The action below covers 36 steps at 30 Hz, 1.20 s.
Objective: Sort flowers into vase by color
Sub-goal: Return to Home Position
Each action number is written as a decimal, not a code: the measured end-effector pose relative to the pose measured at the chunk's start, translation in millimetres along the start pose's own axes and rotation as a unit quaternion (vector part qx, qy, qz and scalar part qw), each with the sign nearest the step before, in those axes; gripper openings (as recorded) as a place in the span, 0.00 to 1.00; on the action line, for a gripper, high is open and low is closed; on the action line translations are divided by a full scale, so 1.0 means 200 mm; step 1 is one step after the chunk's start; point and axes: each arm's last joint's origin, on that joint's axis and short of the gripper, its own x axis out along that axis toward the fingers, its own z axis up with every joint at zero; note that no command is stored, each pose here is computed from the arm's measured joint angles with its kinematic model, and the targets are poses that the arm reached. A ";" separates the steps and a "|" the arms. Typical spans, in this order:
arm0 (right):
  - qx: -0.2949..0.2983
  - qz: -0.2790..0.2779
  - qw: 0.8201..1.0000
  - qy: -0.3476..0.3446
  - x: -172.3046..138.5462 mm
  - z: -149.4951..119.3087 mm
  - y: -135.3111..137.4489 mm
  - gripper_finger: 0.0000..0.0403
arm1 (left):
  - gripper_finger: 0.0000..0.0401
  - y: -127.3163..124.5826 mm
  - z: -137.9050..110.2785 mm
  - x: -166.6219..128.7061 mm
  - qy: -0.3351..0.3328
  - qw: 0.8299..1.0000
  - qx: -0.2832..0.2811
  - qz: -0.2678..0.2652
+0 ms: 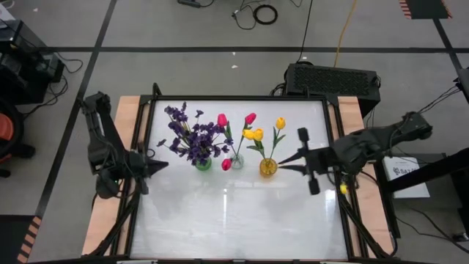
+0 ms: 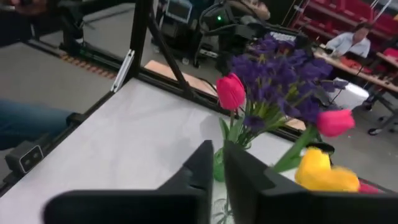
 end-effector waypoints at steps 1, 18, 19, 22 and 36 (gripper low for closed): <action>0.002 -0.001 1.000 -0.007 -0.03 -0.03 0.00 0.06 | 0.01 -0.01 0.00 0.01 -0.004 1.000 0.001 -0.001; 0.061 0.027 0.995 -0.079 -0.16 -0.54 0.08 0.00 | 0.00 -0.05 -0.03 0.25 -0.070 0.996 0.019 -0.061; 0.062 0.025 0.994 -0.081 -0.15 -0.57 0.09 0.00 | 0.00 -0.04 -0.03 0.27 -0.075 0.995 0.019 -0.065; 0.068 0.017 0.994 -0.080 -0.13 -0.64 0.09 0.00 | 0.00 -0.01 -0.06 0.31 -0.085 0.993 0.020 -0.080; 0.098 0.017 0.993 -0.064 -0.07 -0.80 0.09 0.00 | 0.00 0.10 -0.19 0.39 -0.089 0.990 0.047 -0.097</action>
